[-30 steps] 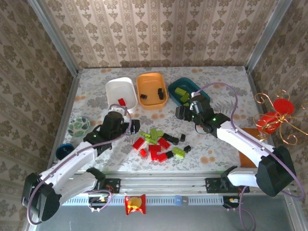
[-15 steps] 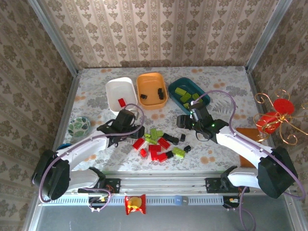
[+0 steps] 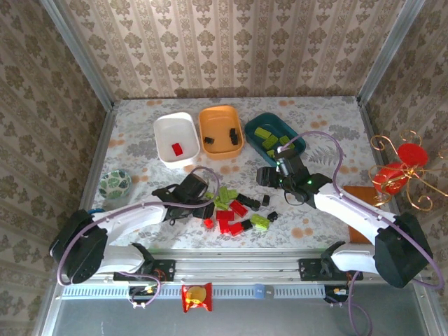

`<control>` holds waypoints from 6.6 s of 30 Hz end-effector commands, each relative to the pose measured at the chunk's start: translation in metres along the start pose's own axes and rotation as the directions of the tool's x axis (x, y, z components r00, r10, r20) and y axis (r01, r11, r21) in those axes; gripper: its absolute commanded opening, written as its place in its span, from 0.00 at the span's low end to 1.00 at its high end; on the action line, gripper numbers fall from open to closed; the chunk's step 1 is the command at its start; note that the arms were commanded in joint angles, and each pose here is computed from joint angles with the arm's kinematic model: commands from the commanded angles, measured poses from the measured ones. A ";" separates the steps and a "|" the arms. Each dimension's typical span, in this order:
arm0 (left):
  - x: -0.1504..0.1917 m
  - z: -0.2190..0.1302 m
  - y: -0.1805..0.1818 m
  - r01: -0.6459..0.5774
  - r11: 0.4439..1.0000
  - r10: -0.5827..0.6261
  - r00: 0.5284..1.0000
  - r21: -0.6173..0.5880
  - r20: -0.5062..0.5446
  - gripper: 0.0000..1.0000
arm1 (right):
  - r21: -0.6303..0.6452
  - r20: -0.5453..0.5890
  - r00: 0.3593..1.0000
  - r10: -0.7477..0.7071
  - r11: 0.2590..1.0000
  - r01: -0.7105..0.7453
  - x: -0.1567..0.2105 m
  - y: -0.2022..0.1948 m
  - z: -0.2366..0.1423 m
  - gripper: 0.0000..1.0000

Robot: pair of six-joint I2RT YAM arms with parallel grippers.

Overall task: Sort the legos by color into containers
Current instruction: Pick up the lego from the middle-left of the table, then place the lego in the container, then pick up the lego from the middle-left of the table, then place the lego in the container, then pick up the lego from the center of the table.

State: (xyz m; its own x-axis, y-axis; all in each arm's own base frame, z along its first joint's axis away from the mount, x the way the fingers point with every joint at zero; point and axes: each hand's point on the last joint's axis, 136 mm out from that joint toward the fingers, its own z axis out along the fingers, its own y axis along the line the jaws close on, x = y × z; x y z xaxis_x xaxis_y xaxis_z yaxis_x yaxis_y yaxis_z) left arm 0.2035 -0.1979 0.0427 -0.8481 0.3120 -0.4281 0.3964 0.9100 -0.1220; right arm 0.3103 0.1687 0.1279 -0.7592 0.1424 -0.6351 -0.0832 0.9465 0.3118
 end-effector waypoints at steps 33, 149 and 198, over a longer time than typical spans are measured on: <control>-0.118 -0.088 0.053 0.207 0.978 -0.184 0.899 -0.016 0.398 0.33 | 0.020 0.058 0.998 0.007 1.000 -0.008 -0.007 -0.005 -0.012 0.72; -0.263 -0.020 0.154 0.379 0.910 -0.271 0.850 -0.167 0.452 0.26 | 0.031 0.030 0.999 0.028 0.999 -0.029 0.005 -0.011 -0.004 0.74; -0.050 -0.118 0.059 0.358 0.926 -0.360 0.748 0.119 0.558 0.91 | -0.412 -0.243 0.785 -0.569 0.794 0.447 0.078 0.183 0.106 0.54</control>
State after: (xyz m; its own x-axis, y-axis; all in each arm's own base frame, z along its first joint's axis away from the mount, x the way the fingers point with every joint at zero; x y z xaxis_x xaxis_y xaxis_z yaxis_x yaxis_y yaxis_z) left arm 0.2327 -0.1380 0.1756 -0.5635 -0.2489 -0.7877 0.1549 0.9048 -0.3967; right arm 0.3108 0.3787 0.0743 -0.7215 -0.4141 -0.5549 -0.6291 0.7268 0.2757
